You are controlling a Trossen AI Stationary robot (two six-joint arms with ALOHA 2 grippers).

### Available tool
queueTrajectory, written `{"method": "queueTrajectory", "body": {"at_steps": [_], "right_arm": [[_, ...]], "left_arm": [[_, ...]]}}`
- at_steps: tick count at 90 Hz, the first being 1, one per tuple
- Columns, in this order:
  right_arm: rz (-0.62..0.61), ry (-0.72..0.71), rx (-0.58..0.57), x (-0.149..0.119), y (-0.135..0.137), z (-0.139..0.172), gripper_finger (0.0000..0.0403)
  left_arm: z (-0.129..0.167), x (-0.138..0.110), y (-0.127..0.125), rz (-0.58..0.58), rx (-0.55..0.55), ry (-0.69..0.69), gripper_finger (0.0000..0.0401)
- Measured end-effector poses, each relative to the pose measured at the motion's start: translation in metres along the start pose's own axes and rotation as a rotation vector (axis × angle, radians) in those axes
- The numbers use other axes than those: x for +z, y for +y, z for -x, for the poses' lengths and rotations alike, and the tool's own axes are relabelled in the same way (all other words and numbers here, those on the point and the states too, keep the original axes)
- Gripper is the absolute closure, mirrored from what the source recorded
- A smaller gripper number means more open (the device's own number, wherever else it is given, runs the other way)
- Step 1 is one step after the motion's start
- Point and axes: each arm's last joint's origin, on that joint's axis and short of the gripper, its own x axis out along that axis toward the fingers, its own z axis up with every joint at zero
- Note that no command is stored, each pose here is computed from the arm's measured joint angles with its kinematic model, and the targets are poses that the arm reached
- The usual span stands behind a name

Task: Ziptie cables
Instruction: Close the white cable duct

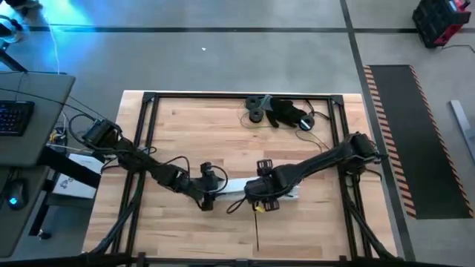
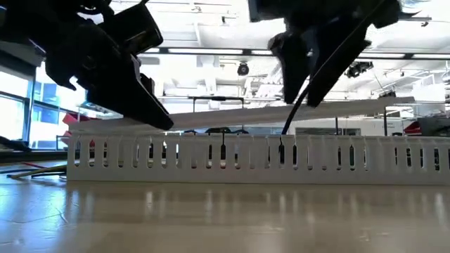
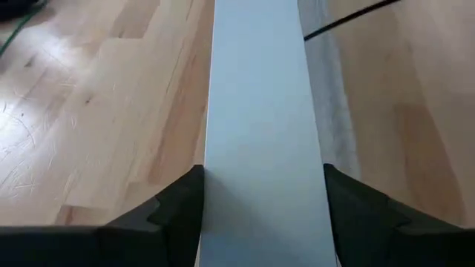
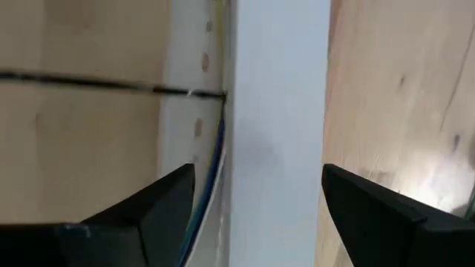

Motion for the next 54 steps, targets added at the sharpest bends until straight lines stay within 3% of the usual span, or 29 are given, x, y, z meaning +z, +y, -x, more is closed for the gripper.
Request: {"method": "queueTrajectory", "body": {"at_steps": [23, 41, 54], "right_arm": [[0.051, -0.02, -0.084, -0.008, 0.01, 0.015, 0.0125], [-0.02, -0.2, -0.128, -0.027, 0.014, 0.071, 0.0125], [-0.098, -0.305, -0.146, -0.03, 0.022, 0.086, 0.0125]], "left_arm": [[0.007, 0.008, -0.014, -0.065, 0.016, -0.032, 0.0193], [0.016, 0.025, -0.028, -0.118, 0.059, -0.012, 0.0193], [0.019, 0.032, -0.032, -0.122, 0.059, -0.019, 0.0193]]}}
